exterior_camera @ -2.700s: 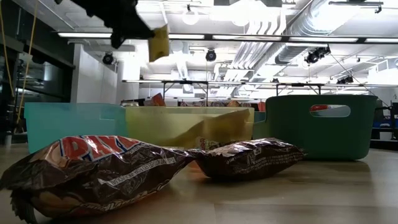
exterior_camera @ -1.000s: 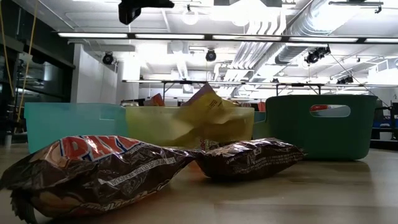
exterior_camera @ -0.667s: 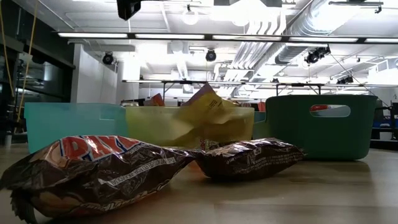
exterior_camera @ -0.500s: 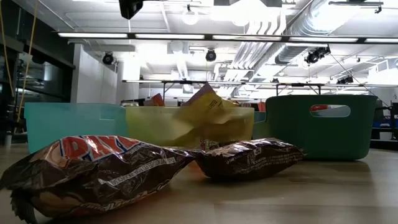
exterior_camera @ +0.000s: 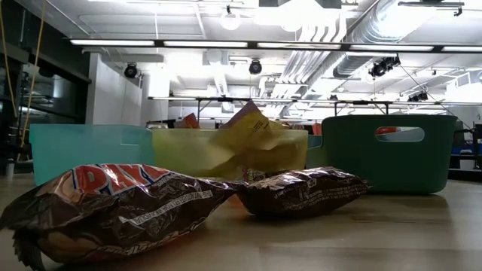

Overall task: Sort candy
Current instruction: Put the brown chocolate bar into the blue bin

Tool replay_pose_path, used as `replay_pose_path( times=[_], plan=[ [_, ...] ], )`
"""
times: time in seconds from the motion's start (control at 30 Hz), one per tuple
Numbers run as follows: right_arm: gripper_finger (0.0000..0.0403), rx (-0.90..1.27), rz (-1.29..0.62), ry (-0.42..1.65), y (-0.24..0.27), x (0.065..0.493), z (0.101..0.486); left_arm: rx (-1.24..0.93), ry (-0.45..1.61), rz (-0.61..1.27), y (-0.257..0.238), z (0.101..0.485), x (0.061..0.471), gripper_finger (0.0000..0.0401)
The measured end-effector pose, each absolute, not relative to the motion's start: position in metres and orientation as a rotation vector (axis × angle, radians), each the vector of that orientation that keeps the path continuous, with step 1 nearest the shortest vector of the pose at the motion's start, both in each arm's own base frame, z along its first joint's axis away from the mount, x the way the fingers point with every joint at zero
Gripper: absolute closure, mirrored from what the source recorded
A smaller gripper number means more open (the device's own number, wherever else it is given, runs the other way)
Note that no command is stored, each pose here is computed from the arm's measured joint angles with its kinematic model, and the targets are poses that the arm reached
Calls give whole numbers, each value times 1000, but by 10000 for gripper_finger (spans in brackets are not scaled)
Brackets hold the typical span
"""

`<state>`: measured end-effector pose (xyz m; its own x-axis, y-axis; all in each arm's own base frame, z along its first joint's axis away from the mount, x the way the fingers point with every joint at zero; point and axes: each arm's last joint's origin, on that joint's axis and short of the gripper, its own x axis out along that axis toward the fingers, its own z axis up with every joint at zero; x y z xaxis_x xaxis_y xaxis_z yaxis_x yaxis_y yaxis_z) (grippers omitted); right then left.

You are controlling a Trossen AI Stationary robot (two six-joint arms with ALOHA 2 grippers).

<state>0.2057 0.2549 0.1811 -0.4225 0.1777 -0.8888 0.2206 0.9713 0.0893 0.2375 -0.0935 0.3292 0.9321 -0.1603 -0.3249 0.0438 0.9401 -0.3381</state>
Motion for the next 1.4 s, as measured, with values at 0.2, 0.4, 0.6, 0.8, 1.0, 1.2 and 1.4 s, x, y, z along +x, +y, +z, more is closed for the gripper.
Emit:
replay_pose_path(
  times=[0.2,0.4,0.6,0.8,1.0,1.2,1.4],
  plan=[
    [197,413,47,1843,243,195,187,-325,323,-54,-100,331,234,197],
    [197,288,180,1812,252,181,185,-347,289,63,-97,331,234,197],
    [197,128,231,1732,260,169,184,-345,265,136,-95,332,234,197],
    [197,60,181,1706,257,162,179,-361,247,188,-93,332,234,197],
    [197,40,136,1753,246,155,159,-360,239,209,-92,332,234,197],
    [197,13,123,1727,242,156,155,-372,231,230,-92,332,234,197],
    [272,-17,151,1712,242,156,155,-369,225,248,-91,332,234,197]
  ],
)
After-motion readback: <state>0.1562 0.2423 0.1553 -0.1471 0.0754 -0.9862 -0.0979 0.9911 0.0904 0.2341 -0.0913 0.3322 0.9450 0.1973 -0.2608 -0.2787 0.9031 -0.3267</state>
